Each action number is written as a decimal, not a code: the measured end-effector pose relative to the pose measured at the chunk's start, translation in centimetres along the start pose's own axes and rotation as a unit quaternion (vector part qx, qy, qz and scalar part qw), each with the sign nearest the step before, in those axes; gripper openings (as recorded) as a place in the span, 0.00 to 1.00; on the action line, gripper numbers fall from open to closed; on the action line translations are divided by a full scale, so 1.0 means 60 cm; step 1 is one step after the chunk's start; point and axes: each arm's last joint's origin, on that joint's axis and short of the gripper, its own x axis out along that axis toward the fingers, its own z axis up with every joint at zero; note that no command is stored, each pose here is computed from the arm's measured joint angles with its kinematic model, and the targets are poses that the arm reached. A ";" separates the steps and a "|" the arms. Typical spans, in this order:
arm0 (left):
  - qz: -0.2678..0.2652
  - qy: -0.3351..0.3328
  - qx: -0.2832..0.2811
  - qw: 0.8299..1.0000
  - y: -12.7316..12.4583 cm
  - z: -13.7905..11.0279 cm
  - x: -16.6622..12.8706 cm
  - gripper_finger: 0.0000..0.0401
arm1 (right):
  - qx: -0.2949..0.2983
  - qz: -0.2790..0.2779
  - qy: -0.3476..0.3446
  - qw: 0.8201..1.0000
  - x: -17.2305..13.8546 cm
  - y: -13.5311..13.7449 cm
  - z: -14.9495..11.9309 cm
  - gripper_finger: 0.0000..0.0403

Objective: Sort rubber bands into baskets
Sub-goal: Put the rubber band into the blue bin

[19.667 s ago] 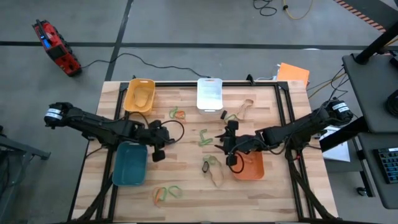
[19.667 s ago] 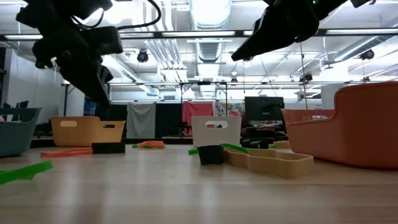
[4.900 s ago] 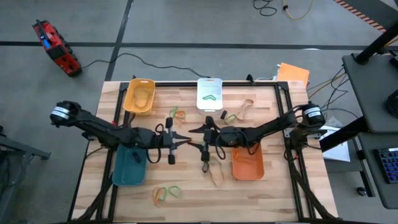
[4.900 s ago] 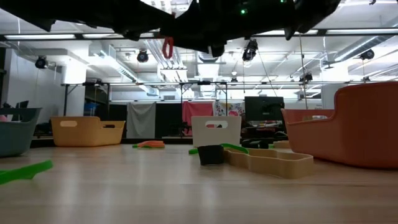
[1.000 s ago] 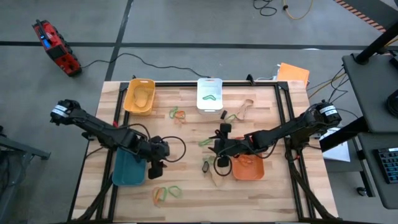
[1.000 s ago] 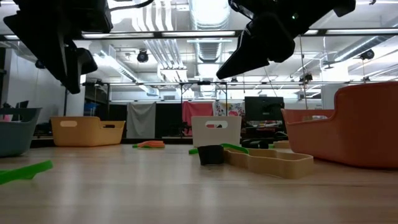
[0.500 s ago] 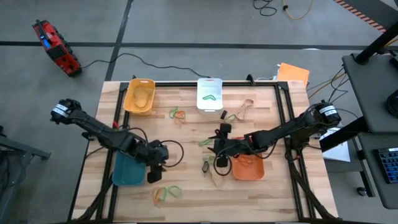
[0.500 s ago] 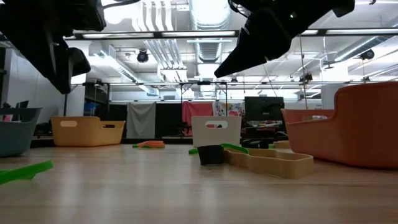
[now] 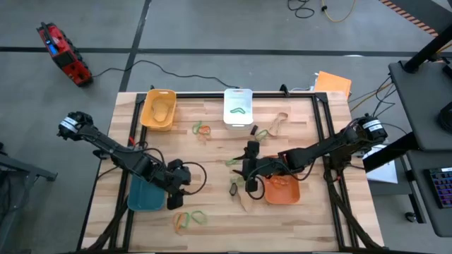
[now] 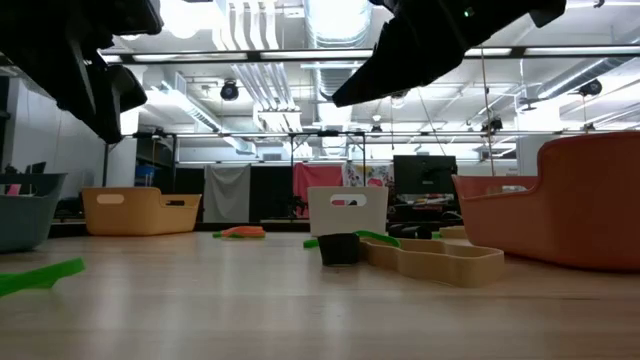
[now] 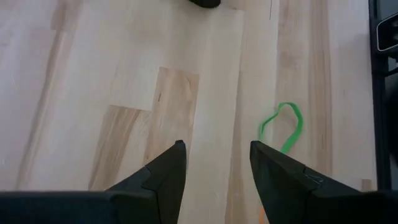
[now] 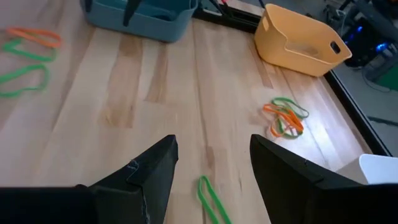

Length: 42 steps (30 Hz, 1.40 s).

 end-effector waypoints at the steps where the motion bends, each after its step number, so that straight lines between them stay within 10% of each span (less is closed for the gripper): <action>1: 0.001 -0.001 0.005 1.000 0.000 0.000 0.000 0.40 | 0.007 0.000 0.000 1.000 0.000 0.000 0.000 0.49; 42: 0.067 -0.029 0.142 0.987 0.014 0.003 0.003 0.40 | 0.095 0.007 -0.001 0.995 -0.003 0.008 0.000 0.49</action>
